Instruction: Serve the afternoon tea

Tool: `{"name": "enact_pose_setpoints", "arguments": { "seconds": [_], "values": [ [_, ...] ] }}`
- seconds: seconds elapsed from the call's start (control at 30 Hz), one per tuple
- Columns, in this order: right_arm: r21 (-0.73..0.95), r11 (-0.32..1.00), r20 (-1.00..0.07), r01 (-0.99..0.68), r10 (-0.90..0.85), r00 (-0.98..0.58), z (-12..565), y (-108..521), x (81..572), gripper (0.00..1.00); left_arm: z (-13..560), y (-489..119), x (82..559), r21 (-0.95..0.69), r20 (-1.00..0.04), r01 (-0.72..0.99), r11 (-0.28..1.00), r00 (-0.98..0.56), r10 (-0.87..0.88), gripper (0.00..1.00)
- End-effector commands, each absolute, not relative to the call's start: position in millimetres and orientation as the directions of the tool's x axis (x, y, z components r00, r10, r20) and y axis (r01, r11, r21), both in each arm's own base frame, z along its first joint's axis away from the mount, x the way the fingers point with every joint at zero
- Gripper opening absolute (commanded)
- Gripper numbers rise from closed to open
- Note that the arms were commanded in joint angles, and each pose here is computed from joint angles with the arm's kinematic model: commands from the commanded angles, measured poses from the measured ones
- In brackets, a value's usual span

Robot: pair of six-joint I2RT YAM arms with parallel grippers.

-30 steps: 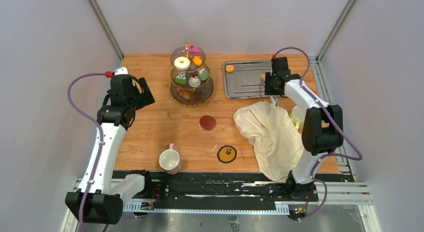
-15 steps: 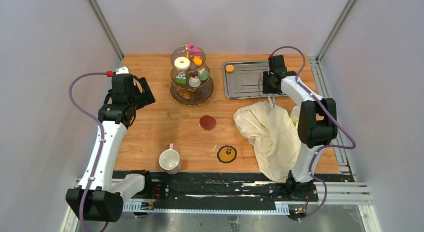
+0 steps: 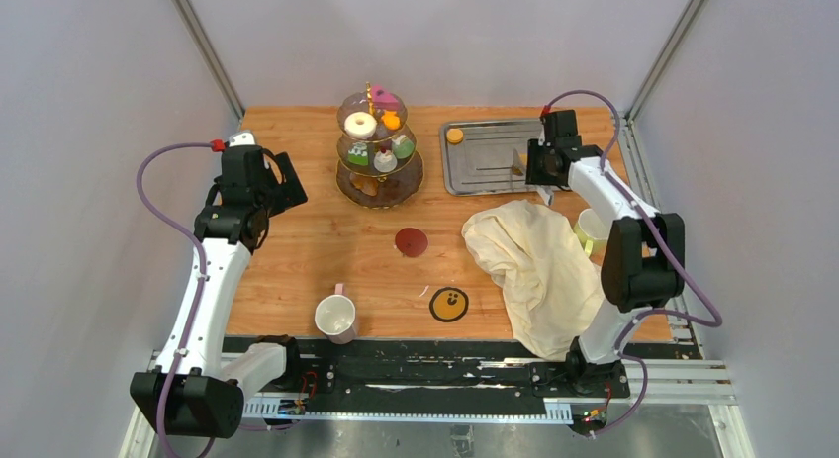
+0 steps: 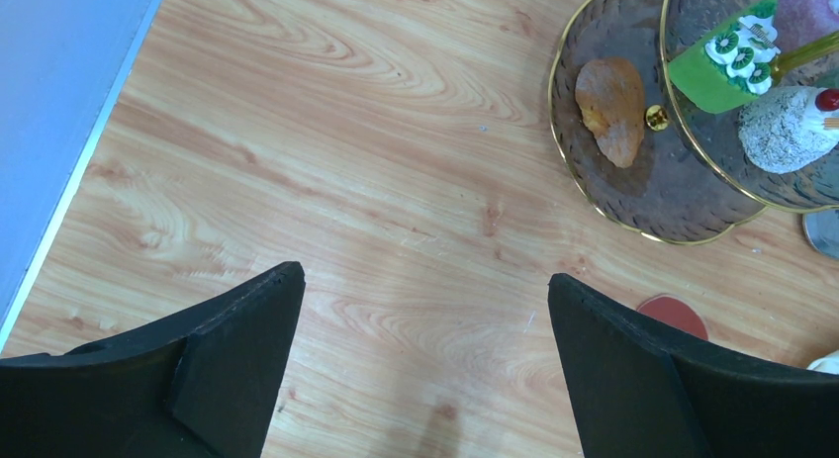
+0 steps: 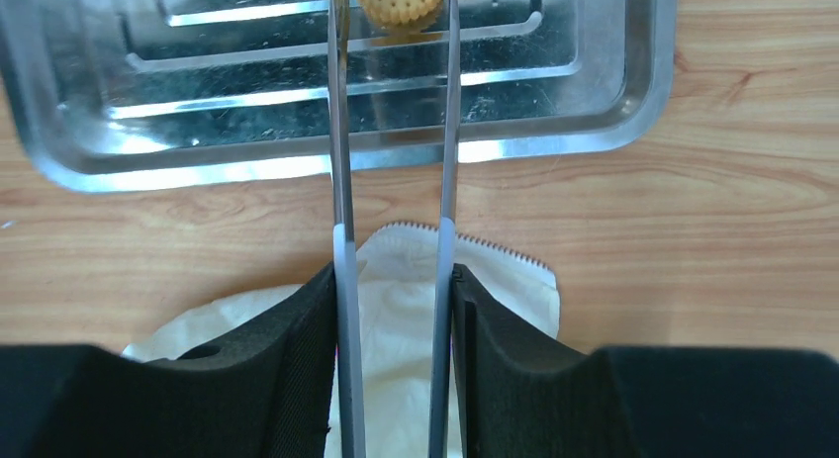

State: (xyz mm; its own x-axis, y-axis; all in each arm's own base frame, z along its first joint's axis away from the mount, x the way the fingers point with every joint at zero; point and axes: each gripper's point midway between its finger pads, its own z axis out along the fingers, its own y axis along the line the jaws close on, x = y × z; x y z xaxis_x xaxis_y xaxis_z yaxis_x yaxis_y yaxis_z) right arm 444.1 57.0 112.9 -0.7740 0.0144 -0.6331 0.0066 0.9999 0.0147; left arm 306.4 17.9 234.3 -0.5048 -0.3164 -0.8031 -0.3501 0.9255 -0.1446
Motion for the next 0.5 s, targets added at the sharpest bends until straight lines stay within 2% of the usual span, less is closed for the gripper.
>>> {"name": "enact_pose_setpoints", "arguments": {
  "seconds": [0.0, 0.47],
  "values": [
    [0.067, 0.998, -0.707, 0.002, 0.049, -0.705, 151, 58, 439, 0.11, 248, 20, 309, -0.165, -0.827, -0.354, 0.92, -0.459, -0.325, 0.98],
    [0.116, 0.992, -0.723, -0.055, 0.047, -0.689, 166, 75, 415, 0.1, 254, 20, 301, -0.174, -0.834, -0.352, 0.92, -0.444, -0.328, 0.98]
  ]
}}
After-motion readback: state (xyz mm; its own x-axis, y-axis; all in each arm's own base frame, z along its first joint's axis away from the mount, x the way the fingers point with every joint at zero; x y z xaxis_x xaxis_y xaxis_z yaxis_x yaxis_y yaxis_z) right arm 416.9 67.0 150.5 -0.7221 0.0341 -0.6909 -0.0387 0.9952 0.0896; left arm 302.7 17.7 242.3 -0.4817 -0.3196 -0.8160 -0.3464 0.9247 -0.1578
